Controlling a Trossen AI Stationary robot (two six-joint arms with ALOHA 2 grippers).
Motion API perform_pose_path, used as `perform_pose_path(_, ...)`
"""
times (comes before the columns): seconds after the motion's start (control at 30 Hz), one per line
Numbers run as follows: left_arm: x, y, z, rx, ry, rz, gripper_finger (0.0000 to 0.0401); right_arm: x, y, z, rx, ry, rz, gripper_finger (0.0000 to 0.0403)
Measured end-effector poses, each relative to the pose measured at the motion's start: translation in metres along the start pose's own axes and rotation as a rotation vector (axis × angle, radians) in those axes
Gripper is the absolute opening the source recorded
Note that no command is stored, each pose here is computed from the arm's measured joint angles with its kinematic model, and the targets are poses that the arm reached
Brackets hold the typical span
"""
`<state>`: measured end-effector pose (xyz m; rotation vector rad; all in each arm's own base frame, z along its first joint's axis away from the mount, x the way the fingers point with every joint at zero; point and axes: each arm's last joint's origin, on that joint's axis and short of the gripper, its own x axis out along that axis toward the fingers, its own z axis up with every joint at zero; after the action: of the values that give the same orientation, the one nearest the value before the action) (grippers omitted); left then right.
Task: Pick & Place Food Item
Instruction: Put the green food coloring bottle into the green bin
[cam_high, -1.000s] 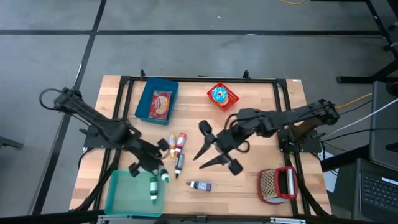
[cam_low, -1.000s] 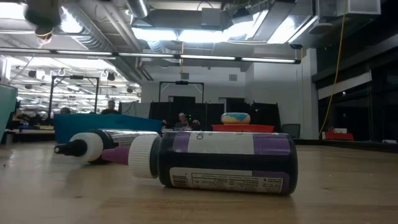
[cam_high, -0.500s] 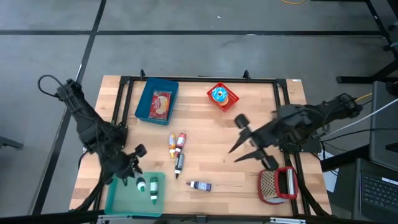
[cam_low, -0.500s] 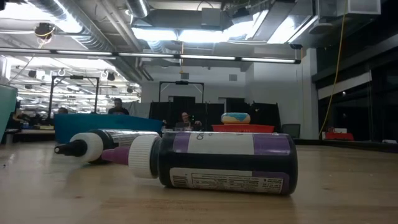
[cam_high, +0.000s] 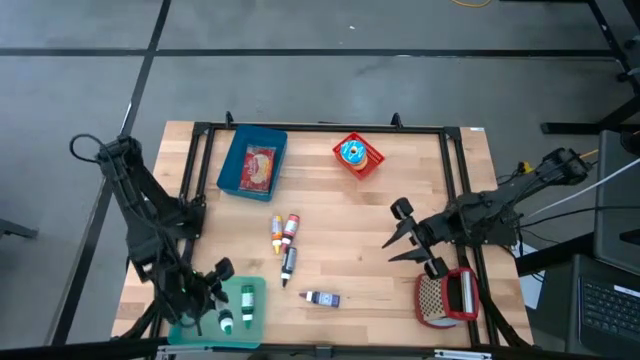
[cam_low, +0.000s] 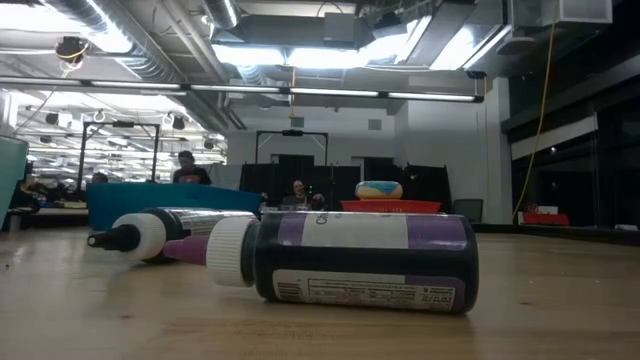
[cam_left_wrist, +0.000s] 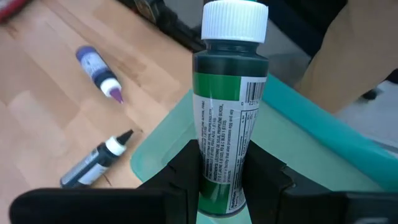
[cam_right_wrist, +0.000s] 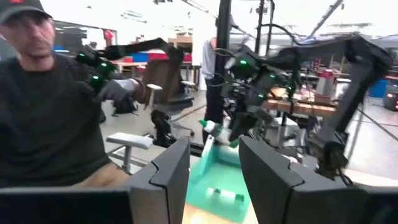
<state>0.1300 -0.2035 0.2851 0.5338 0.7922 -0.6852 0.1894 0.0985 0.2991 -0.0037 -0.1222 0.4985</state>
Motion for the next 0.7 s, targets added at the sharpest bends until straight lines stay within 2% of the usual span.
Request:
perform_pose_path(0.17, 0.024, -0.008, 0.007, 0.002, 0.010, -0.042, 0.0086, -0.007, 0.001, -0.018, -0.042, 0.023, 0.003, 0.0142)
perform_pose_path(0.27, 0.034, -0.011, 0.009, 0.019, 0.026, -0.055, 0.0086, -0.012, 0.001, -0.026, -0.059, -0.019, -0.001, 0.0142)
perform_pose_path(0.53, 0.047, -0.016, 0.008, 0.033, 0.071, -0.071, 0.0086, -0.025, 0.000, -0.052, -0.010, 0.011, -0.034, 0.0142)
perform_pose_path(0.6, 0.049, -0.016, 0.008, 0.042, 0.072, -0.072, 0.0086, -0.031, 0.001, -0.055, -0.008, -0.021, -0.039, 0.0142)
perform_pose_path(0.7, 0.049, -0.016, 0.010, 0.054, 0.052, -0.068, 0.0086, -0.047, 0.002, -0.063, -0.041, -0.151, -0.013, 0.0142)
